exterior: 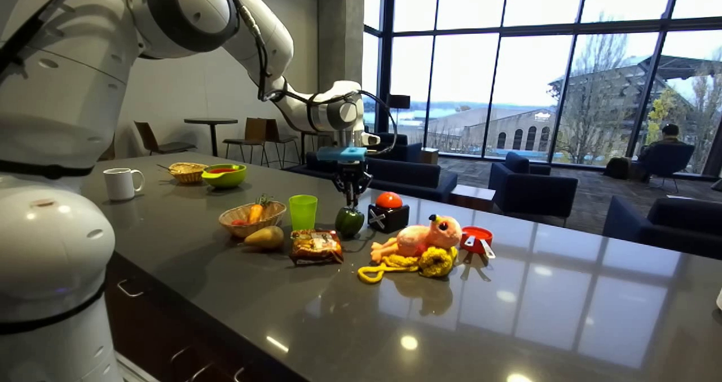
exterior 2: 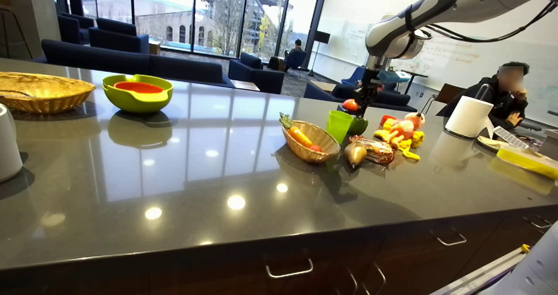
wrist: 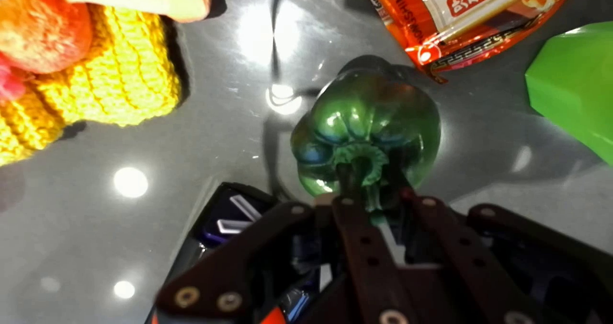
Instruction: Put the green bell pepper in the basket on the right.
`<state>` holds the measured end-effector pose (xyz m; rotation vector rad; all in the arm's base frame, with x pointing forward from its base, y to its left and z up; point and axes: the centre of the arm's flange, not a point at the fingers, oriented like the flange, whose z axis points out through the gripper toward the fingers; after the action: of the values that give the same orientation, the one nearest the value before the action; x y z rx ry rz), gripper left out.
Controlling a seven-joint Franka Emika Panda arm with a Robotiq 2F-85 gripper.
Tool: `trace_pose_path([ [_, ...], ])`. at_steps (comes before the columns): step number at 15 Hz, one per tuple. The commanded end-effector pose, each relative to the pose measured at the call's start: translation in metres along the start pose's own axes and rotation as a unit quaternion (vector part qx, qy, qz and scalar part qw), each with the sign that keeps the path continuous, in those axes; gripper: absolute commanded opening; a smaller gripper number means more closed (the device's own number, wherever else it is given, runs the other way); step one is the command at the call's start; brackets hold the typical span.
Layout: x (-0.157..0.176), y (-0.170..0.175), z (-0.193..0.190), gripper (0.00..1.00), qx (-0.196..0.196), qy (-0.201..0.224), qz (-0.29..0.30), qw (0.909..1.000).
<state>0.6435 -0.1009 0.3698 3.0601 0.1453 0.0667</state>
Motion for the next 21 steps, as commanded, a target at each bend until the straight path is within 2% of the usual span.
trace_pose_path([
  [1, -0.013, -0.003, -0.016, 0.05, -0.007, -0.001, 0.012, 0.9999],
  [8, -0.015, -0.003, -0.027, 0.05, -0.011, 0.001, 0.021, 0.9997],
  [9, -0.014, -0.003, -0.026, 0.07, -0.009, 0.001, 0.021, 0.9997],
  [10, -0.013, -0.004, -0.027, 0.43, -0.008, 0.002, 0.020, 0.9998],
  [11, -0.012, -0.004, -0.027, 0.39, -0.006, 0.004, 0.020, 0.9998],
  [12, -0.011, -0.005, -0.027, 0.39, -0.007, 0.007, 0.020, 0.9998],
  [13, -0.008, -0.005, -0.028, 0.43, -0.006, 0.012, 0.018, 0.9997],
  [15, -0.004, -0.007, -0.027, 0.54, -0.007, 0.021, 0.010, 0.9997],
  [21, 0.008, -0.009, -0.024, 0.95, -0.007, 0.044, -0.033, 0.9985],
])
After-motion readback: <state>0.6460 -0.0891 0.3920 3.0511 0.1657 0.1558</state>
